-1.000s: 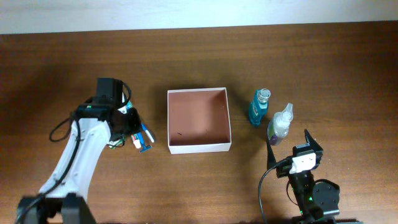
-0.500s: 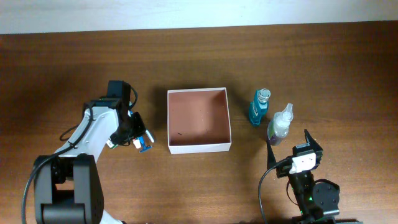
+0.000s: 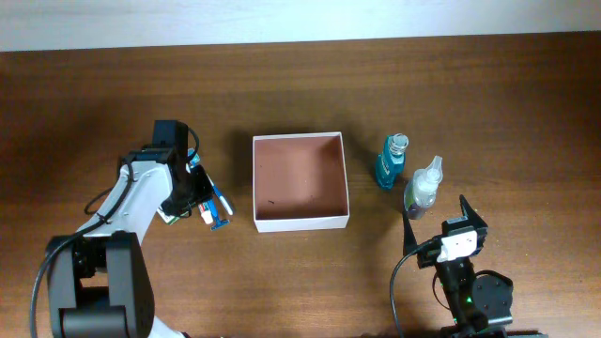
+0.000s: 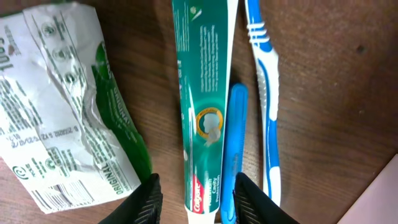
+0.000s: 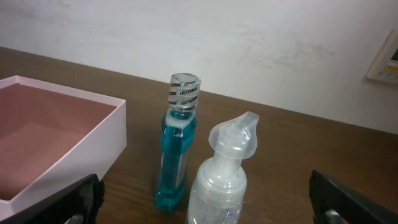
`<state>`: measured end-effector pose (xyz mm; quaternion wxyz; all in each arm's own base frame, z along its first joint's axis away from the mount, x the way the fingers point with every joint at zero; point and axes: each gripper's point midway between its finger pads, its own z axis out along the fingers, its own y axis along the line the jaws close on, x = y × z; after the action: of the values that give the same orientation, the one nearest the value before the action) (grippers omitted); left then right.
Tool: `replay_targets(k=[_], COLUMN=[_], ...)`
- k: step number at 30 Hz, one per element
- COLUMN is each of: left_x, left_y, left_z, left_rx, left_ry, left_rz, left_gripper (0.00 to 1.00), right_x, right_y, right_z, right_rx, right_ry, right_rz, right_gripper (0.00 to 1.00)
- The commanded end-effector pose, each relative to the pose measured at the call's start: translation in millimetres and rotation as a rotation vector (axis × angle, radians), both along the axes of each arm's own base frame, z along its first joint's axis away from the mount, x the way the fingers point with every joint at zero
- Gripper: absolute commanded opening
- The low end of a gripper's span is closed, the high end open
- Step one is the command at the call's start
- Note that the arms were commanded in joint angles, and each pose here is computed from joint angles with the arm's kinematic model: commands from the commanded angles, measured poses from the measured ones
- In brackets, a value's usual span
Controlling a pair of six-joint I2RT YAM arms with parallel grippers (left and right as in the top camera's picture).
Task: Pack container
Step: 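Lower the left gripper and grasp the green toothpaste tube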
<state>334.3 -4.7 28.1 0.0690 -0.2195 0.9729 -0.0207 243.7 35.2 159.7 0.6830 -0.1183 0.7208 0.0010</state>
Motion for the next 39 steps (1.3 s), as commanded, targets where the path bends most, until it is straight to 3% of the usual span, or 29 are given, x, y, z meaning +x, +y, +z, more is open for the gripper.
replay_targets(k=[1,17,20,39], left_x=[-0.9,0.3,0.4,1.2], left_y=[2.7,3.4,4.2,10.1], left_z=[-4.4,-5.3,-5.4,-11.9], left_rx=[0.012,0.015,0.02,0.051], left_ry=[0.008,0.005,0.004,-0.013], left_rz=[0.013,0.013,0.014,0.034], left_gripper=[0.38,0.37,0.28,0.28], right_x=[-0.2,-0.2,-0.2,-0.2], right_y=[0.4,0.4,0.4,0.4], right_z=[-2.2,-2.2,-2.2,-2.2], right_rx=[-0.003,-0.004,-0.004,-0.003], right_ry=[0.003,0.003,0.003,0.003], right_rz=[-0.001,-0.001,-0.001,-0.001], right_gripper=[0.98,0.98,0.98,0.98])
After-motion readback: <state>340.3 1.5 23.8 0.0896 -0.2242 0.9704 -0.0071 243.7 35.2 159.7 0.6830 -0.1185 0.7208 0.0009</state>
